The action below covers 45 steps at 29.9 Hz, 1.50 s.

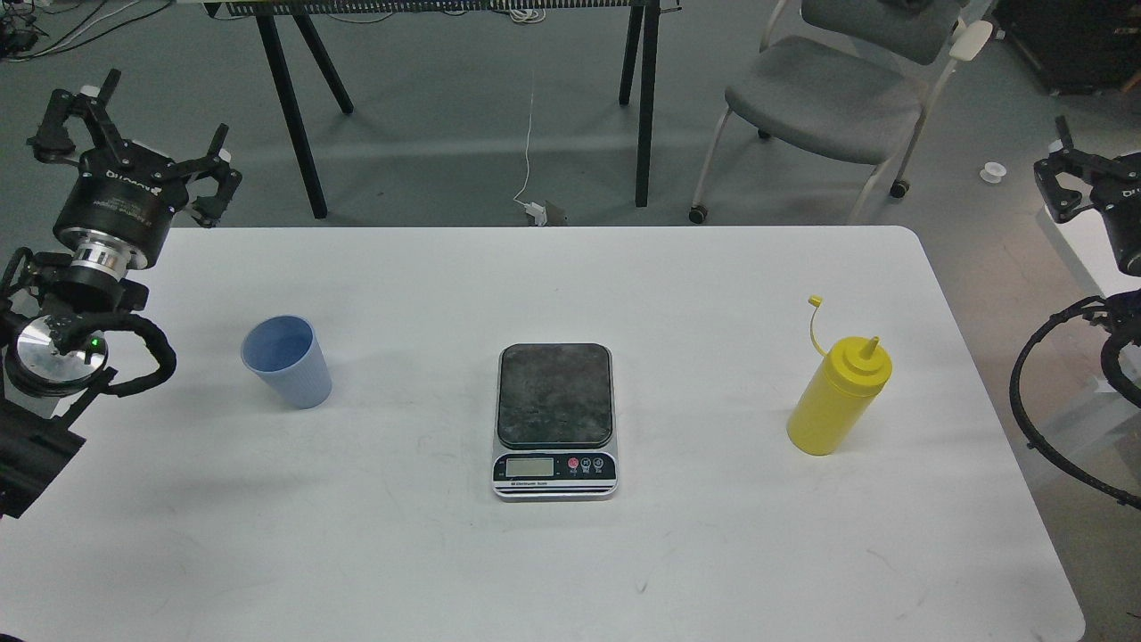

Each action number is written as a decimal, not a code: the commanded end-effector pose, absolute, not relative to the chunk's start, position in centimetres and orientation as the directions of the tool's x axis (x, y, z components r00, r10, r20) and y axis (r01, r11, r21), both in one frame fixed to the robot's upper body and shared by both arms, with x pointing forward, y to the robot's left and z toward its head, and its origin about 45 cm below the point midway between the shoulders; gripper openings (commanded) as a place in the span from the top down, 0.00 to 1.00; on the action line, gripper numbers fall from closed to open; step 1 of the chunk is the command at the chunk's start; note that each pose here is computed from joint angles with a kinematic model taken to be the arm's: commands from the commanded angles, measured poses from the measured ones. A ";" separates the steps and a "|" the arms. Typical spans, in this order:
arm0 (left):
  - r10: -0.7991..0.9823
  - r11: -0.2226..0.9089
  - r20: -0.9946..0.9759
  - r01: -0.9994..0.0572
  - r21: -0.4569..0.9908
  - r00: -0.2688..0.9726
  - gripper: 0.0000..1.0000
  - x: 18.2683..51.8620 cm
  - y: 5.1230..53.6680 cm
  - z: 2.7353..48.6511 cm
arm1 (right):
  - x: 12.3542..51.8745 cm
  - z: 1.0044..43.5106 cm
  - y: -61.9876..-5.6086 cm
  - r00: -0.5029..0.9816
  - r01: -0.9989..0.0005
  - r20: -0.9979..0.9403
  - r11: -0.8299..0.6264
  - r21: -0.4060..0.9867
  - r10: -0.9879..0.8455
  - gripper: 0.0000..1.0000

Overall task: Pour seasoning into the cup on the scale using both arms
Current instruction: 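Reach the left gripper toward the blue cup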

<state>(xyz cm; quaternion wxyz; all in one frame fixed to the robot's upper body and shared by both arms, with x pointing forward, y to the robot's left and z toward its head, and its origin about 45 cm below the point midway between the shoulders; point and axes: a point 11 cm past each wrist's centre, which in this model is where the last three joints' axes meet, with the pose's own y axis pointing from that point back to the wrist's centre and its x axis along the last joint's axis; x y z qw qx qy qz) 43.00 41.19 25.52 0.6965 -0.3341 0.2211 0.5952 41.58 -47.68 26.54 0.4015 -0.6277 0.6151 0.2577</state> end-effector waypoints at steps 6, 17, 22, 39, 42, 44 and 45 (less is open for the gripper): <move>0.681 0.080 -0.702 -0.974 -0.213 0.209 0.00 43.1 40.9 26.0 | 41.6 26.3 -47.4 0.112 -0.980 -0.821 0.075 -0.184 -0.559 0.01; 0.857 0.393 -0.302 -0.908 -0.143 0.418 0.01 42.8 36.7 27.8 | 41.2 26.4 -48.0 0.108 -0.979 -0.819 0.084 -0.187 -0.564 0.01; 0.855 0.516 0.062 -0.856 -0.021 0.514 0.01 41.9 36.3 27.9 | 40.6 25.5 -48.4 0.086 -0.982 -0.821 0.092 -0.166 -0.565 0.01; -0.013 0.401 0.870 -0.795 0.456 0.492 0.09 37.7 41.1 20.0 | 40.2 25.1 -48.9 0.070 -0.980 -0.823 0.114 -0.162 -0.563 0.01; -0.134 0.364 0.839 -0.761 0.537 0.527 0.15 36.4 42.9 17.4 | 40.2 25.2 -49.0 0.071 -0.980 -0.822 0.114 -0.163 -0.565 0.01; -0.183 0.359 0.828 -0.748 0.559 0.531 0.19 35.8 43.2 16.1 | 40.2 25.3 -48.9 0.073 -0.980 -0.822 0.113 -0.164 -0.565 0.01; -0.197 0.359 0.826 -0.745 0.562 0.528 0.20 35.7 43.1 15.6 | 40.2 25.3 -48.9 0.074 -0.980 -0.822 0.112 -0.165 -0.565 0.01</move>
